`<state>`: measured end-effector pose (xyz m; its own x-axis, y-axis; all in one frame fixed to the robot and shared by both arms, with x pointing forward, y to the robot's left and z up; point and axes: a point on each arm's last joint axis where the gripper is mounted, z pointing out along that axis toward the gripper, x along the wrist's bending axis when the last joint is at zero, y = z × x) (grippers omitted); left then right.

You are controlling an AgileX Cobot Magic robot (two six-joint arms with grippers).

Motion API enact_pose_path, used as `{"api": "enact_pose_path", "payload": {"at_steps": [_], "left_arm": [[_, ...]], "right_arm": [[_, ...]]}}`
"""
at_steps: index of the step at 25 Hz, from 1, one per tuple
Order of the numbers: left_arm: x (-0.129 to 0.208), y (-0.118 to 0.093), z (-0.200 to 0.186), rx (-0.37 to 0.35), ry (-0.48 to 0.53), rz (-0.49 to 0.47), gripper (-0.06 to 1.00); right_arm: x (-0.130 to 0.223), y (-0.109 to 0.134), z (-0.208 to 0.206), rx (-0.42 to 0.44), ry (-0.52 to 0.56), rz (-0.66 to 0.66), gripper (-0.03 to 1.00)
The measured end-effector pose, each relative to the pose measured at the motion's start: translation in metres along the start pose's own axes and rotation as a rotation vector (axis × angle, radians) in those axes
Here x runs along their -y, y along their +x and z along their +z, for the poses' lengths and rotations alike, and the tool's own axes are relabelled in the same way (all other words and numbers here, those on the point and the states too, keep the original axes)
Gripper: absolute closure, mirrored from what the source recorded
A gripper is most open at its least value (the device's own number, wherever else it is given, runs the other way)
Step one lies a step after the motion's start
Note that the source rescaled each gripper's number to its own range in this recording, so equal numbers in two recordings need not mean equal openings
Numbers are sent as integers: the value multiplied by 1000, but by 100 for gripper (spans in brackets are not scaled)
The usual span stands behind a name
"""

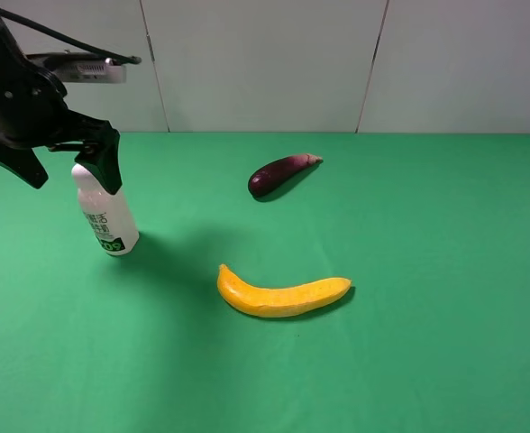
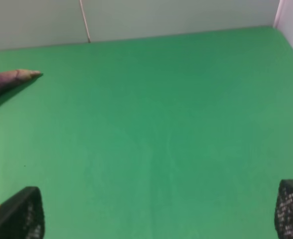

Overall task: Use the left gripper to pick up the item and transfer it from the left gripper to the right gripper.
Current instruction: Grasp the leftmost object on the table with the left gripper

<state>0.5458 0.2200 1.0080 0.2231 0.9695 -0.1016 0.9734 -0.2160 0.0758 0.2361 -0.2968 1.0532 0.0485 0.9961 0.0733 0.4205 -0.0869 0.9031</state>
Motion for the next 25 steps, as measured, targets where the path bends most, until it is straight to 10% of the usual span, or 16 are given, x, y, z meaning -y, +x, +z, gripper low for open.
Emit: {"api": "enact_pose_path", "payload": {"at_steps": [25], "left_arm": [[-12,-2,44,-46,-10,94,0]], "right_arm": [[0,0,0,0,0,0,-3]]}}
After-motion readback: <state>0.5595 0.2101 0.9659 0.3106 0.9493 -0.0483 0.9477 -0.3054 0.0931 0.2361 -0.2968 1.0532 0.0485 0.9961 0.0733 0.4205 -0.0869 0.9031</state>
